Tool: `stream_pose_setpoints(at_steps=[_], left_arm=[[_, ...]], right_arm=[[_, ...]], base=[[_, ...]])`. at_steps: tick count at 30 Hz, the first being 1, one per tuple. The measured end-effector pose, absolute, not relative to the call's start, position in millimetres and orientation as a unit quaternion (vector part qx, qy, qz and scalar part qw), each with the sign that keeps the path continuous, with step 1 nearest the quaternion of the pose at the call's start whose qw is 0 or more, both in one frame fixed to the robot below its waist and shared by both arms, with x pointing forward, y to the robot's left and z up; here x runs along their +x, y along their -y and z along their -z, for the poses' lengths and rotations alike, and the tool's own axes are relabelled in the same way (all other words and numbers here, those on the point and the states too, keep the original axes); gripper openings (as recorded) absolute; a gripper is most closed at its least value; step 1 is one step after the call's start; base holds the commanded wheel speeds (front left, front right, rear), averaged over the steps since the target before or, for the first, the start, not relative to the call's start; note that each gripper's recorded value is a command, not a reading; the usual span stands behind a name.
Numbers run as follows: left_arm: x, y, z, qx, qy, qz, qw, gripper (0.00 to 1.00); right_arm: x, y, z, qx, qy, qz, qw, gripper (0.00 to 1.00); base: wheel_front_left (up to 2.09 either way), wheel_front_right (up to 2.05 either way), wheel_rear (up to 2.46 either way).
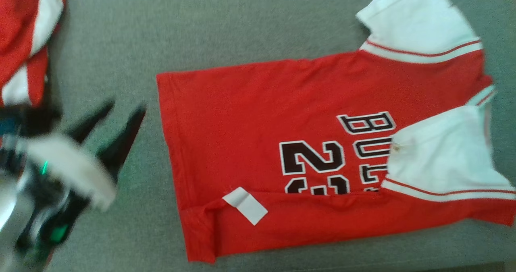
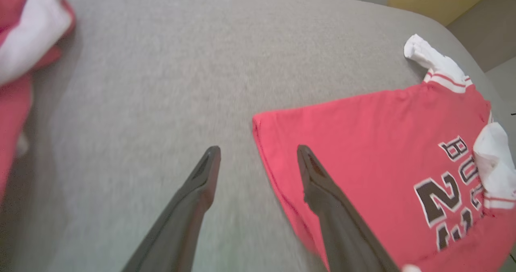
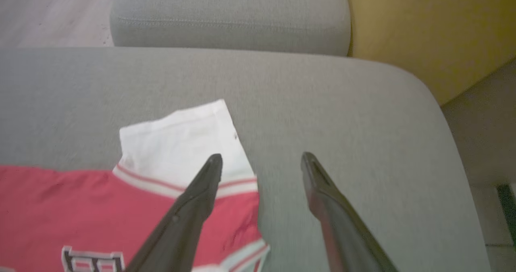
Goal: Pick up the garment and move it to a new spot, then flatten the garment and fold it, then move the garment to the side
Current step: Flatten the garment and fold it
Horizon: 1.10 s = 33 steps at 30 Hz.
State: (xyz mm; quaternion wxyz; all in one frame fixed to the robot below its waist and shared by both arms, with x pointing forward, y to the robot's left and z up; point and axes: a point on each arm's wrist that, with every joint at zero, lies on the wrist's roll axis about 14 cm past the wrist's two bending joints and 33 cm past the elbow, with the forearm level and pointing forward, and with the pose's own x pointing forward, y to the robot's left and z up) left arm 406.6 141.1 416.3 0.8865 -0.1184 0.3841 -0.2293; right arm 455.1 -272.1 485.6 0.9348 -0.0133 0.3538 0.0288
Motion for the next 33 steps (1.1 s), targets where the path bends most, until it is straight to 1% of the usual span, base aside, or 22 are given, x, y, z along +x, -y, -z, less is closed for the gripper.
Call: stream_pose_setpoints(at_steps=[2,4,6,8,9,13,14,17,25,33], left_arm=[[436.2,-129.7,-414.9,-0.104,-0.366,0.237,0.894,1.0],[455.6,-115.6,-404.7,-0.094,-0.365,0.247,0.893,1.0],[467.3,-105.3,-392.8,-0.092,-0.371,0.249,0.89,1.0],[472.8,-102.0,-382.2,-0.088,-0.381,0.249,0.886,1.0],[475.8,-103.9,-373.5,-0.085,-0.39,0.246,0.884,1.0],[482.6,-104.7,-368.7,-0.075,-0.393,0.258,0.88,1.0],[481.5,-103.7,-367.8,-0.077,-0.397,0.263,0.876,1.0],[477.5,-99.6,-369.7,-0.092,-0.407,0.277,0.866,1.0],[465.2,-84.7,-377.0,-0.113,-0.43,0.313,0.839,1.0],[454.6,-82.2,-377.5,-0.11,-0.437,0.318,0.834,1.0]], right_arm=[[494.6,257.3,-482.6,-0.025,-0.339,-0.041,0.94,1.0],[527.6,242.8,-470.2,-0.027,-0.338,-0.045,0.94,1.0],[551.2,228.2,-451.1,-0.031,-0.35,-0.052,0.935,1.0],[567.4,215.6,-429.9,-0.033,-0.367,-0.059,0.928,1.0],[576.9,206.4,-407.3,-0.033,-0.39,-0.063,0.918,1.0],[578.4,194.6,-364.1,-0.04,-0.441,-0.071,0.894,1.0],[578.5,192.3,-359.4,-0.039,-0.445,-0.074,0.892,1.0],[581.8,191.2,-361.0,-0.044,-0.445,-0.076,0.891,1.0],[574.0,194.6,-363.3,-0.04,-0.456,-0.077,0.886,1.0],[565.1,197.7,-364.5,-0.044,-0.467,-0.075,0.88,1.0]], base=[[0.0,0.0,0.0],[0.0,0.0,0.0],[0.0,0.0,0.0],[0.0,0.0,0.0],[0.0,0.0,0.0],[0.0,0.0,0.0],[0.0,0.0,0.0],[0.0,0.0,0.0],[0.0,0.0,0.0],[0.0,0.0,0.0]])
